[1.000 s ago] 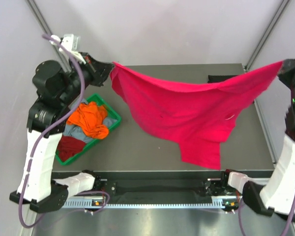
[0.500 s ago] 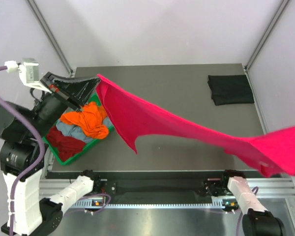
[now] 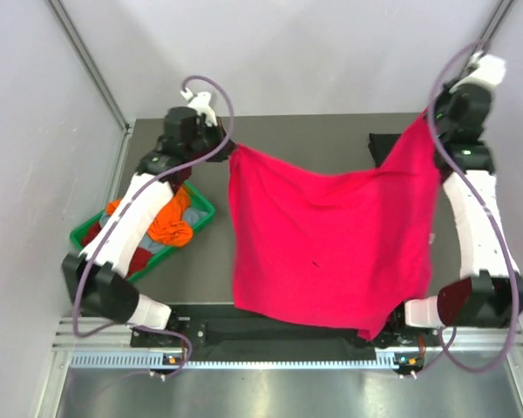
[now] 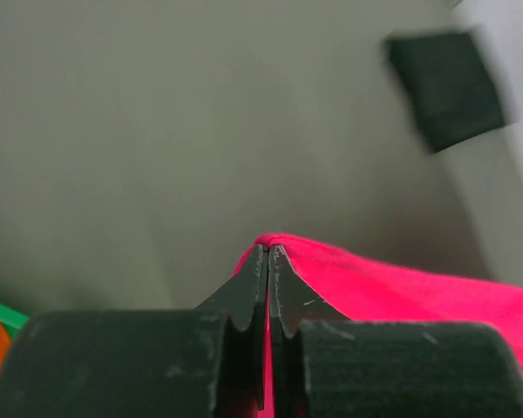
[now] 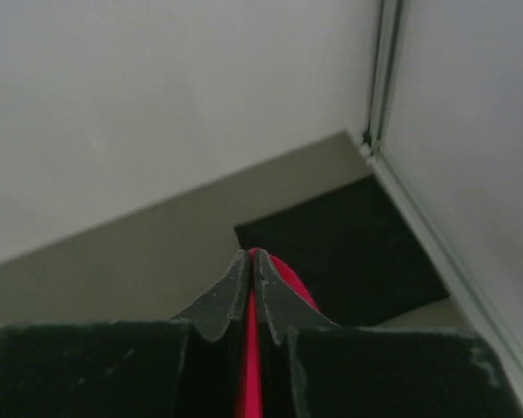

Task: Fold and stack the t-shirts
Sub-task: Flatten the tshirt out

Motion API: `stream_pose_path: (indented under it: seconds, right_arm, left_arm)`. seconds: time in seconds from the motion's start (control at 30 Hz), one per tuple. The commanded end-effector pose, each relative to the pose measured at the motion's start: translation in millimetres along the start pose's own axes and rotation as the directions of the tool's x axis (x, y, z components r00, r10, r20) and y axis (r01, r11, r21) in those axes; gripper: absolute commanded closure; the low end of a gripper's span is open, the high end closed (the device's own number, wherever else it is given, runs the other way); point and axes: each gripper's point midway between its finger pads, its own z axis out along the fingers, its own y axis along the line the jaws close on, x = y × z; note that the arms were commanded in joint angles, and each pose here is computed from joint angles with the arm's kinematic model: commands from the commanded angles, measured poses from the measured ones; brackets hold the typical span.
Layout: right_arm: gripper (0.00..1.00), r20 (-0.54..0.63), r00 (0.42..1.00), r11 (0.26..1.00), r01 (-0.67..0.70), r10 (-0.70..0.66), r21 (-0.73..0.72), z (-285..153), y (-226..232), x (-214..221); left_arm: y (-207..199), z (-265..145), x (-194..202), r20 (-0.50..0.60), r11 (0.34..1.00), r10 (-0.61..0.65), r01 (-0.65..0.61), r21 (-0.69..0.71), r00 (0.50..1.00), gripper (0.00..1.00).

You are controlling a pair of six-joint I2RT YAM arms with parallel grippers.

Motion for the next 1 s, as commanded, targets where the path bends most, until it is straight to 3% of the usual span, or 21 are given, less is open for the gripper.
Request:
stream_pose_path:
  seconds: [0.0,0.03,0.2,0.23,0.3,0.5,0.6,0.73,0.97]
  right_arm:
    - [1.00,0.193,0.979,0.982,-0.023,0.060,-0.188,13.2,35.6,-23.9]
    - [1.00,0.122,0.991,0.983,-0.033,0.056,-0.182,35.0,34.6,15.7]
    - [1.00,-0.004,0.992,0.961,-0.125,0.128,-0.245,99.2,52.9,96.3]
    - [1.00,-0.021,0.990,0.958,-0.140,0.139,-0.250,108.2,54.7,104.0]
    - [1.00,-0.085,0.986,0.948,-0.164,0.146,-0.272,131.9,61.3,136.2]
    - [1.00,-0.140,0.976,0.931,-0.201,0.165,-0.306,179.7,76.1,158.8]
    - [1.00,-0.136,0.977,0.920,-0.203,0.166,-0.335,192.5,84.3,151.6]
    - [1.00,-0.142,0.978,0.915,-0.191,0.150,-0.355,203.2,89.4,146.3]
    - [1.00,-0.139,0.977,0.918,-0.201,0.162,-0.341,206.5,85.0,141.9]
  left_arm:
    - [27.1,36.8,-11.5,0.065,0.995,0.090,-0.086,-0.052,0.994,1.00]
    - [43.2,46.5,-7.4,0.046,0.994,0.080,-0.077,-0.080,0.996,1.00]
    - [105.3,111.3,24.4,-0.081,0.990,0.065,-0.075,-0.119,0.995,1.00]
    - [111.6,117.7,15.5,-0.070,0.991,0.069,-0.077,-0.114,0.995,1.00]
    - [123.8,141.4,35.3,-0.130,0.995,0.061,-0.070,-0.068,0.990,1.00]
    - [159.8,178.8,53.0,-0.195,0.995,0.056,-0.072,-0.074,0.979,1.00]
    - [170.1,188.3,49.6,-0.181,0.995,0.061,-0.075,-0.072,0.982,1.00]
    - [167.0,204.3,16.1,-0.106,0.995,0.092,-0.096,-0.038,0.990,1.00]
    - [171.6,213.5,9.2,-0.093,0.995,0.086,-0.090,-0.039,0.992,1.00]
